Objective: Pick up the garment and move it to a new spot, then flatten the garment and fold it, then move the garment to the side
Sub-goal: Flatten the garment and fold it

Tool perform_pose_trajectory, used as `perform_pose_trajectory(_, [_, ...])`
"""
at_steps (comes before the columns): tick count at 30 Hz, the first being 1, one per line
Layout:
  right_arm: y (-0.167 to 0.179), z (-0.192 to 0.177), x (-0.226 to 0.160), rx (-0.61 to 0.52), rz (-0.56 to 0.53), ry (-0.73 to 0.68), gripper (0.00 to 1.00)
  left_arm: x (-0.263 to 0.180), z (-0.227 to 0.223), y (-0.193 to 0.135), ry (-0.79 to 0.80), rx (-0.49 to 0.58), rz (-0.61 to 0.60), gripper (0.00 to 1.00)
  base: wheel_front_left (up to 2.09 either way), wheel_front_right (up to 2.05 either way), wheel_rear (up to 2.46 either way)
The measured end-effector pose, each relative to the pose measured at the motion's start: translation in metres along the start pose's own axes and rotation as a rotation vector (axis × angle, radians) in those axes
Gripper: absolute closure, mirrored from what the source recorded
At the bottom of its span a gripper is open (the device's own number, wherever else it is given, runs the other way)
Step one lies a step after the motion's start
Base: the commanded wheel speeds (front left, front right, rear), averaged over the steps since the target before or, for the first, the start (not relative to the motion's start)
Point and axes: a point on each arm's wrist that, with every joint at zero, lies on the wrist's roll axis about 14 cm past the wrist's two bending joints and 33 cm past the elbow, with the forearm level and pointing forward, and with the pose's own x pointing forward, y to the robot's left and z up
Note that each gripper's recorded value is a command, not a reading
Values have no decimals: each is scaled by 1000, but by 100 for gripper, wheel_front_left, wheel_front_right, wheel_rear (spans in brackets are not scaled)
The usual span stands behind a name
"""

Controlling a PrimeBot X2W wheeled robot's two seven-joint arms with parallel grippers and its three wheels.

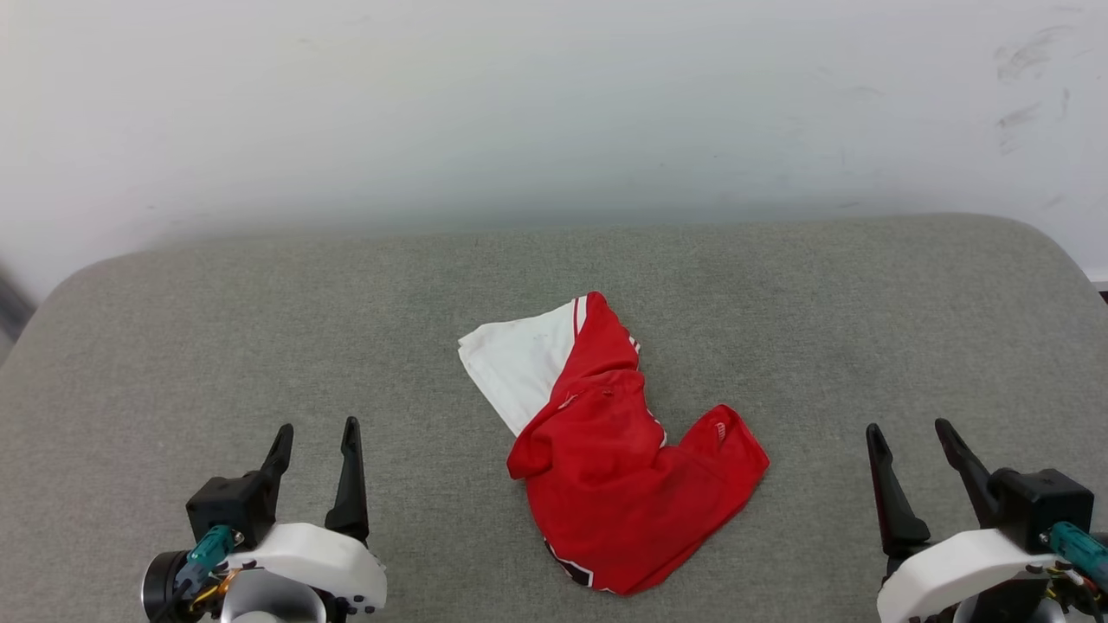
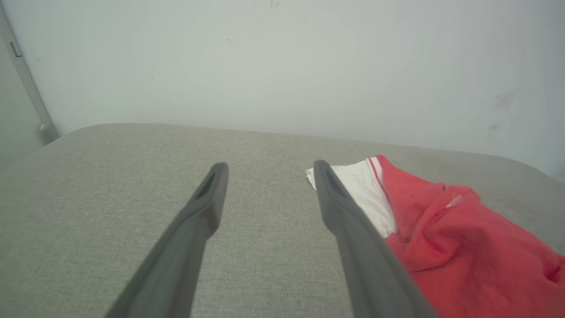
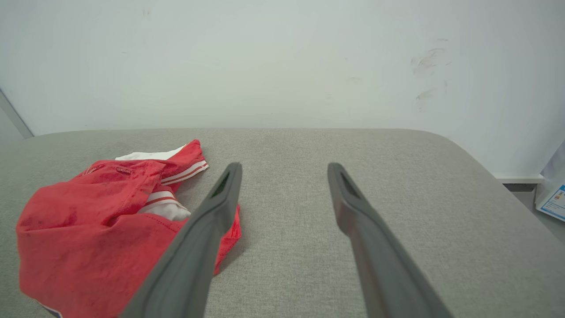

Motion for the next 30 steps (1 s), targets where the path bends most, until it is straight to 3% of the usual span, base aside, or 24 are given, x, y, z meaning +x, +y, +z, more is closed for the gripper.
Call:
perform_pose_trajectory(6, [-7,-20,-1,63,-22,86,0,1,1,-2,-4,1,-7,0,0,0,0])
perform_pose_trajectory(11, [-15,-63,2,131,-47,316,0,5,10,-8,-32,1,-22,0,0,0,0])
perform_pose_trajectory(18, [17,-104,29,105,74,640,0,16,20,-16,-66,1,-52,0,0,0,0])
perform_pose_trajectory(26, [64,-131,62,43,245,871,0,23,11,-14,-53,-4,-50,0,0,0,0])
perform_pose_trajectory(30, [71,-155,59,24,272,1014,0,22,2,-8,-31,-4,-37,0,0,0,0])
